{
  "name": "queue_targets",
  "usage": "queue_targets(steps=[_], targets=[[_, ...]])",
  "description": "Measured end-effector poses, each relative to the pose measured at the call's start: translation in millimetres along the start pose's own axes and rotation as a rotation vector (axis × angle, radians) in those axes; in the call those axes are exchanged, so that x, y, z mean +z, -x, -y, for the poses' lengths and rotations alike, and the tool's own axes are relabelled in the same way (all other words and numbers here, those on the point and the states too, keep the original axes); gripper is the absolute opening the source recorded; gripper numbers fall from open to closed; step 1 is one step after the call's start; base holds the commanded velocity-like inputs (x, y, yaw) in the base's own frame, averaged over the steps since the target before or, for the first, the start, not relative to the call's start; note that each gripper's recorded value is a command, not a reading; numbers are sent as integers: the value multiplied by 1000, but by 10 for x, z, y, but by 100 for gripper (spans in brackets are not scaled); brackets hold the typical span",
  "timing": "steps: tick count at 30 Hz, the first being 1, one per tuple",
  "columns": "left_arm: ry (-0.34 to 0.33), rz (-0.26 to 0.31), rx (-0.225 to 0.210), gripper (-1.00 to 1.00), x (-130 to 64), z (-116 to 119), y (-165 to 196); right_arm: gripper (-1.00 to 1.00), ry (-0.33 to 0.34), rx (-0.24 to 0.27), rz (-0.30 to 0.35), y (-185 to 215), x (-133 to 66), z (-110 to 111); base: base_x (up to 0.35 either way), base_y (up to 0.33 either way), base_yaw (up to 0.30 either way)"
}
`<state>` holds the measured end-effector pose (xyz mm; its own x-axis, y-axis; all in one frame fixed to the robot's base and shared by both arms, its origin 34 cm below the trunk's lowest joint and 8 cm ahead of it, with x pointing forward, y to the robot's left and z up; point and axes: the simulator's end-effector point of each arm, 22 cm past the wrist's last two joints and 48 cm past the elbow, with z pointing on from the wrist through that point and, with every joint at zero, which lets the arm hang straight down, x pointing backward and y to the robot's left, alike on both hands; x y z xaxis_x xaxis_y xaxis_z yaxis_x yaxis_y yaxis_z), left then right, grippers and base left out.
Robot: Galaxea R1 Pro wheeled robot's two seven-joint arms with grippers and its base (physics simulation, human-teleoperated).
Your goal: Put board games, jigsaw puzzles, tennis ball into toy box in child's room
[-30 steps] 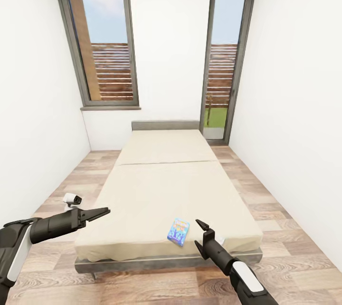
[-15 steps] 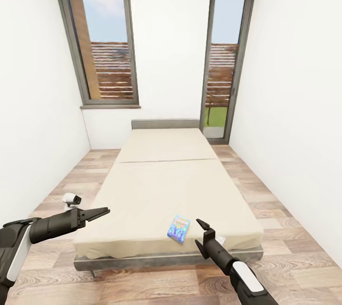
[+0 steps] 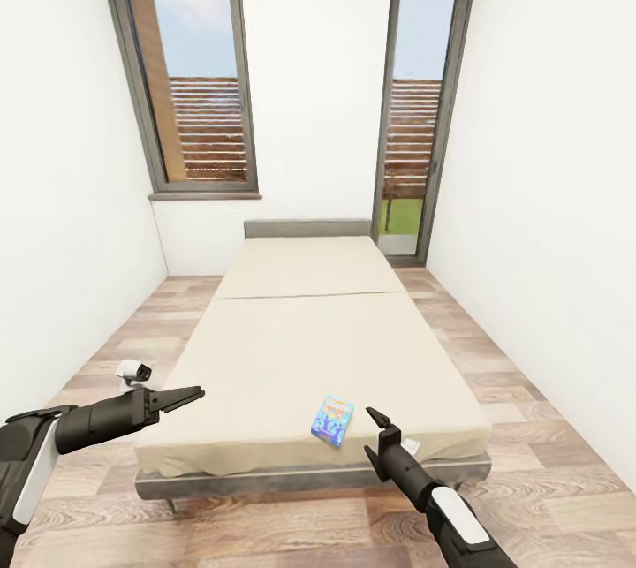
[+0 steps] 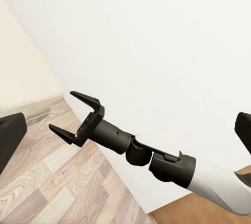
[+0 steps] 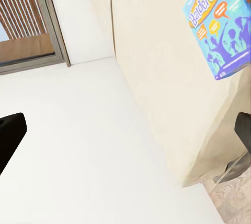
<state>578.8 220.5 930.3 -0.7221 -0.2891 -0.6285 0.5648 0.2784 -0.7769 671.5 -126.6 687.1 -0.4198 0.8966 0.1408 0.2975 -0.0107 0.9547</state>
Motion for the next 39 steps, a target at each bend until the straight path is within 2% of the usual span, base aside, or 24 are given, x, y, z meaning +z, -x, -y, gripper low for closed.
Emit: queue_targets(steps=[35,39], targets=[[1,0,2,100,-10,-474,-477,100,2,0,-9,-27,137,654,0,0,0],[-5,-8,20,100,20,-474,-534,100,2,0,-10,-24,149,733,0,0,0]])
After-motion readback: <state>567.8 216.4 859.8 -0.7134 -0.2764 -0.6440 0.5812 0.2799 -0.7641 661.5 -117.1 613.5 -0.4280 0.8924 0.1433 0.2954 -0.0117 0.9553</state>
